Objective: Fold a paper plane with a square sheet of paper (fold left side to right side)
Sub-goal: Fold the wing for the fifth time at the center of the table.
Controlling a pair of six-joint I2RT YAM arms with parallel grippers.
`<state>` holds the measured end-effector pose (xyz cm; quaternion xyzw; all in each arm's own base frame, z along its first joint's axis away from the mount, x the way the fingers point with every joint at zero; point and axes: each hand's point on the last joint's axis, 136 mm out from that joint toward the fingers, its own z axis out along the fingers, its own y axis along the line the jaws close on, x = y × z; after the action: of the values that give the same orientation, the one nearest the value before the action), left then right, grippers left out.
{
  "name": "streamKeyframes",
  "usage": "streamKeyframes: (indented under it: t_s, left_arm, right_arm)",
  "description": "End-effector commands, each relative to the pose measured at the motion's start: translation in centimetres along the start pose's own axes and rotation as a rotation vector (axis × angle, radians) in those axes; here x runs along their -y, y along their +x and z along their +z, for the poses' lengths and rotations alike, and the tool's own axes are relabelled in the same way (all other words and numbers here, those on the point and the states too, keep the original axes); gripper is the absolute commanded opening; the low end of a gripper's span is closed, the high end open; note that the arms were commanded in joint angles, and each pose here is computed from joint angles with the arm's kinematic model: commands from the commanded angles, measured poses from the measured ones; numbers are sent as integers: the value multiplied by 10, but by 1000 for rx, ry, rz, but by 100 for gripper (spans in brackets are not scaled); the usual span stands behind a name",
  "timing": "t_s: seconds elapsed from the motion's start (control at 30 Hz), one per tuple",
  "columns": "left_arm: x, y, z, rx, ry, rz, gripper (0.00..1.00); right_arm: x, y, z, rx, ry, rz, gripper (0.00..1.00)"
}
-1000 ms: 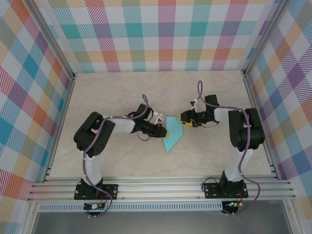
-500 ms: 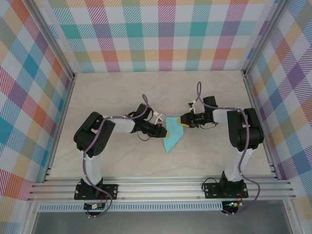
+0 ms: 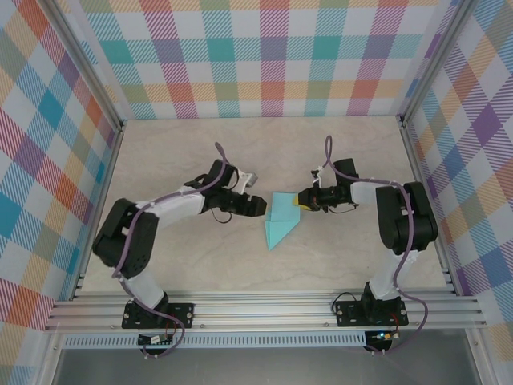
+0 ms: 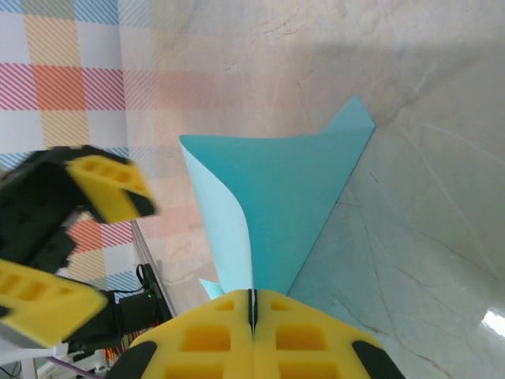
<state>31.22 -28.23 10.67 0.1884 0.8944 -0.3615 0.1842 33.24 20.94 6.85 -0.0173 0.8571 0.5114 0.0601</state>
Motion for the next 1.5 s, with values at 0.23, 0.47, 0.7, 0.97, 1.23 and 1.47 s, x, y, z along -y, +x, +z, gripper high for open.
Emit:
streamKeyframes:
  t_s: [0.23,0.47,0.7,0.97,1.23,1.47]
  left_arm:
    - [53,43,1,-101,-172,260,67]
    - [57,56,44,-149,-352,374,72]
    - [54,59,64,-174,-541,513,75]
    - [47,65,83,-219,-641,588,69]
    - [35,68,87,-241,-687,591,58]
    - [38,71,91,-251,-667,590,49]
  right_arm:
    - [-14,-8,-2,2,67,59,0]
    - [-7,-4,1,-11,97,86,0]
    - [-7,-4,2,-16,93,84,0]
    - [-5,-3,3,-19,97,88,0]
    - [-1,-2,4,-26,103,94,0]
    - [6,0,6,-34,125,106,0]
